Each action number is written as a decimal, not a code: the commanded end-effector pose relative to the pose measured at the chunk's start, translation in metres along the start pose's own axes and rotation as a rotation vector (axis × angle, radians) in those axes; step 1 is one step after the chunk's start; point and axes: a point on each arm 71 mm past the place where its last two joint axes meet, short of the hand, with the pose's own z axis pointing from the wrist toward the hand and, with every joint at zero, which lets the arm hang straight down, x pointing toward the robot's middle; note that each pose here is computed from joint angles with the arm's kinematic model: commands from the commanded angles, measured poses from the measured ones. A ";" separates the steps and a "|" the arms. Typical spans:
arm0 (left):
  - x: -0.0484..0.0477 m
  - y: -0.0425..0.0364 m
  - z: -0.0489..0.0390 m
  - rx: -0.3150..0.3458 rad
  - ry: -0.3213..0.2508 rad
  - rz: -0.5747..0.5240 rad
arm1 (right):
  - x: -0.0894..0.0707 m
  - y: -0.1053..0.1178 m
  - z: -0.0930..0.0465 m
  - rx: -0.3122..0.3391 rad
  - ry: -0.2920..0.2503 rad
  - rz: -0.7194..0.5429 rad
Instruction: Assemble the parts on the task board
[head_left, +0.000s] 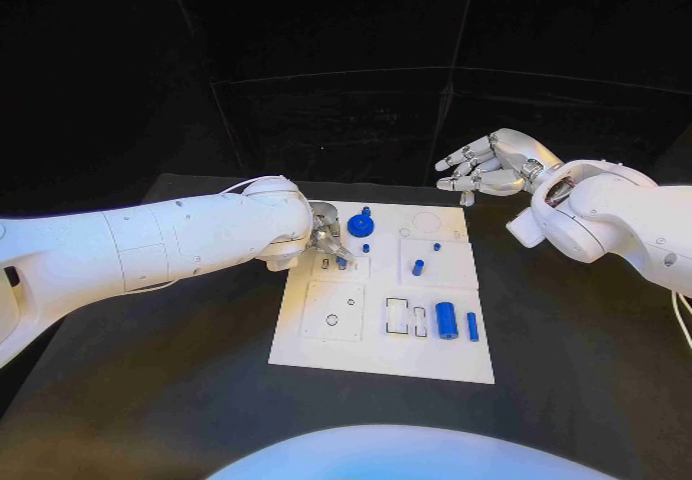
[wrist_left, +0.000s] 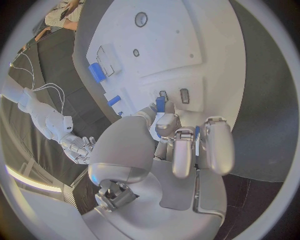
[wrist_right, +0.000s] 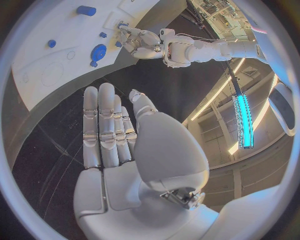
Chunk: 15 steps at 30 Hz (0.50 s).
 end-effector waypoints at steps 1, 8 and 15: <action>0.0011 0.0001 -0.0006 -0.004 0.022 0.029 | 0.000 0.002 0.000 -0.010 0.005 0.004; 0.0023 0.0011 -0.0009 -0.008 0.041 0.039 | 0.000 0.002 0.001 -0.010 0.007 0.004; 0.0027 0.0010 -0.0009 -0.009 0.046 0.042 | 0.000 0.002 0.001 -0.011 0.007 0.004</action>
